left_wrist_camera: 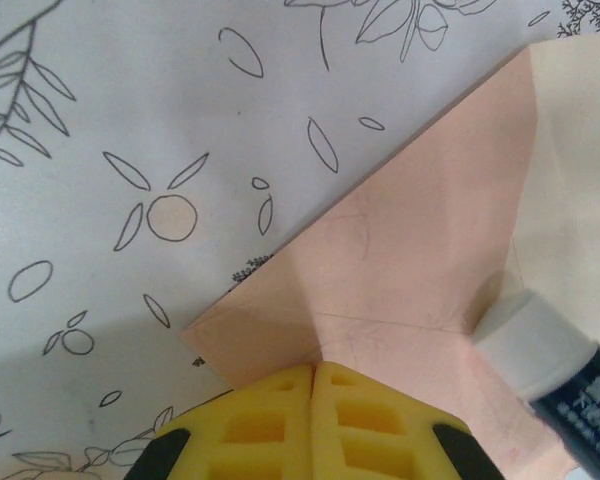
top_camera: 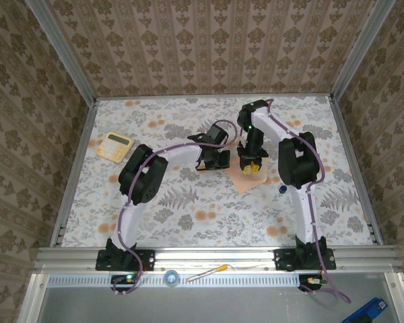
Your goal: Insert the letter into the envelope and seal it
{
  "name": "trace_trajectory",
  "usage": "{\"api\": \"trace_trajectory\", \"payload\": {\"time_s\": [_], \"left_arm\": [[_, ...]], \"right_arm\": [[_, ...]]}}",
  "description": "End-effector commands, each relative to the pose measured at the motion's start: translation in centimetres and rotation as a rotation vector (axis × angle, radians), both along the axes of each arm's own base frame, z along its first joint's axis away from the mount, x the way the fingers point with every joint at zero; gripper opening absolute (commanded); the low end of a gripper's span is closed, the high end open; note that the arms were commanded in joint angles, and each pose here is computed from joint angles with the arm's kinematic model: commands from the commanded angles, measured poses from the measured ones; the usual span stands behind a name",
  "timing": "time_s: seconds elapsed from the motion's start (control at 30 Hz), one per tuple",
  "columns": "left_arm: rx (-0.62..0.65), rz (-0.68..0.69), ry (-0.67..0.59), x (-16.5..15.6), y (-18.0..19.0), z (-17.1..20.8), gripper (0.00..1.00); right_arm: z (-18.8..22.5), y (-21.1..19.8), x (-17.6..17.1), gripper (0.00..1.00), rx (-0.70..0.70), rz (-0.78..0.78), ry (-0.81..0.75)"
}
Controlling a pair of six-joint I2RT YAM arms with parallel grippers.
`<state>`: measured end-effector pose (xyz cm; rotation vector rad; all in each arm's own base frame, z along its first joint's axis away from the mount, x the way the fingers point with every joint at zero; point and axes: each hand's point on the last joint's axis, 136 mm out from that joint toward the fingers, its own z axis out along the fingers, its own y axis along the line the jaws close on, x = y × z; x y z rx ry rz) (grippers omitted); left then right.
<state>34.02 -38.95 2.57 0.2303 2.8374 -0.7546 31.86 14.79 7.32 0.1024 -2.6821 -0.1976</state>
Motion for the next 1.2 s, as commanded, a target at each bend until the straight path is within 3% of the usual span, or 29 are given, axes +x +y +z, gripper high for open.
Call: {"api": "trace_trajectory", "payload": {"time_s": [0.0,0.27,0.47,0.7,0.83,1.17], "left_arm": [[0.028,-0.016,-0.021,-0.3,0.6,1.4,0.00],[0.027,-0.023,-0.052,0.0,0.6,2.8,0.01],[0.017,-0.028,-0.096,0.4,0.7,4.9,0.19],[0.014,-0.051,-0.133,0.4,0.9,7.1,0.34],[0.015,-0.051,-0.148,0.3,1.6,8.3,0.38],[-0.042,-0.007,-0.181,0.0,4.1,11.7,0.62]], "right_arm": [[1.8,0.0,1.6,0.00,0.027,-0.051,-0.103],[4.2,0.3,2.2,0.00,0.091,-0.128,-0.238],[5.0,0.5,1.9,0.00,0.131,-0.155,-0.302],[5.1,0.8,1.4,0.00,0.163,-0.175,-0.333],[5.3,0.9,1.3,0.00,0.178,-0.188,-0.355],[6.5,1.5,1.7,0.00,0.248,-0.214,-0.447]]}}
